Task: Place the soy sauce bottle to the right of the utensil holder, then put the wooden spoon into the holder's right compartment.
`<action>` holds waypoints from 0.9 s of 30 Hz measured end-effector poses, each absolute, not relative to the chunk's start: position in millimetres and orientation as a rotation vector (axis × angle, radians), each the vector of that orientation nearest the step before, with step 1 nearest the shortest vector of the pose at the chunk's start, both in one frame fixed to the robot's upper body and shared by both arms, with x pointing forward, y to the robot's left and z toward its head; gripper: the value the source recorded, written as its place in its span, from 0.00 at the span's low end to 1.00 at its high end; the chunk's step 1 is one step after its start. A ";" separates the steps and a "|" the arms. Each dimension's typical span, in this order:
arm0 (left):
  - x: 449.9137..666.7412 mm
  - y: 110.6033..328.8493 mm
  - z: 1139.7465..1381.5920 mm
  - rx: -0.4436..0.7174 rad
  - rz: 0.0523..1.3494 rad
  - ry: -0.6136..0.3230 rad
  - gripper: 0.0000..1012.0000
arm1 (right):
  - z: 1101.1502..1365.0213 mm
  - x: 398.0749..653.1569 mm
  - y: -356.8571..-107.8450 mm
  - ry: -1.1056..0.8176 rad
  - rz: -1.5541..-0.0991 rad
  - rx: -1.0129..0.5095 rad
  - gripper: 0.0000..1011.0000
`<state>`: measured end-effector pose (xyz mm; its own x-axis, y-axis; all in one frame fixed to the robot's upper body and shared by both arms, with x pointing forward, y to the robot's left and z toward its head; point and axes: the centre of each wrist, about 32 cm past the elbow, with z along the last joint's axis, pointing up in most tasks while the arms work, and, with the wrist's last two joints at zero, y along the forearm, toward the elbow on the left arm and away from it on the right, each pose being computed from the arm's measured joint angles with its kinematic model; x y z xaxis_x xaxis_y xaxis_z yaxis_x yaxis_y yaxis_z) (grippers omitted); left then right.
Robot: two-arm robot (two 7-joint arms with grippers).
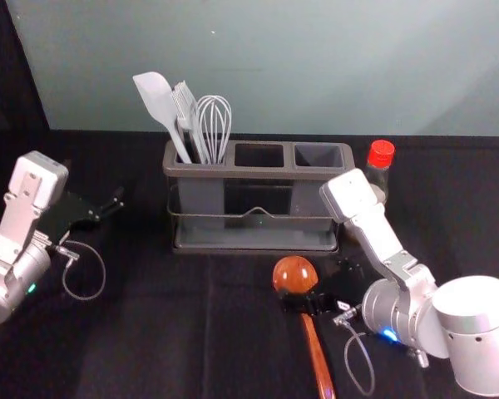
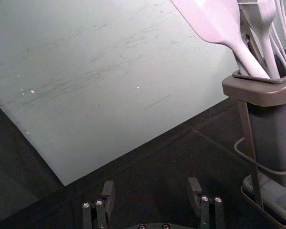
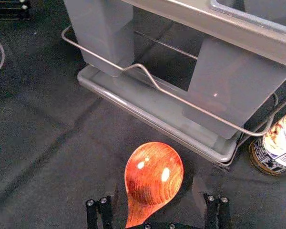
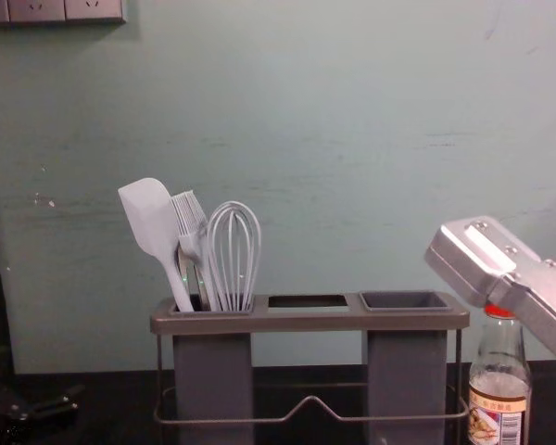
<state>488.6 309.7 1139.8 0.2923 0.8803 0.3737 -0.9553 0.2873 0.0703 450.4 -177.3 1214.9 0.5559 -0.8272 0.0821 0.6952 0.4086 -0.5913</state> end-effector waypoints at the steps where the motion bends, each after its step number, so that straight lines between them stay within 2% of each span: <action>1: 488.6 309.7 1139.8 0.305 1.248 -0.285 0.99 | 1214.1 451.1 -177.0 0.242 -0.973 -0.620 0.99; 13: 488.6 309.7 1139.8 0.304 1.248 -0.285 0.99 | 1204.3 460.1 -176.1 0.283 -0.997 -0.568 0.99; 27: 488.6 309.7 1139.8 0.305 1.248 -0.285 0.99 | 1201.9 468.0 -168.3 0.304 -0.984 -0.579 0.99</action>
<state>488.6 309.7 1139.8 0.2923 0.8803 0.3737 -0.9552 0.2873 0.0704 468.0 -168.3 1201.9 0.5284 -0.8489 0.0150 0.6921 0.4204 -0.5867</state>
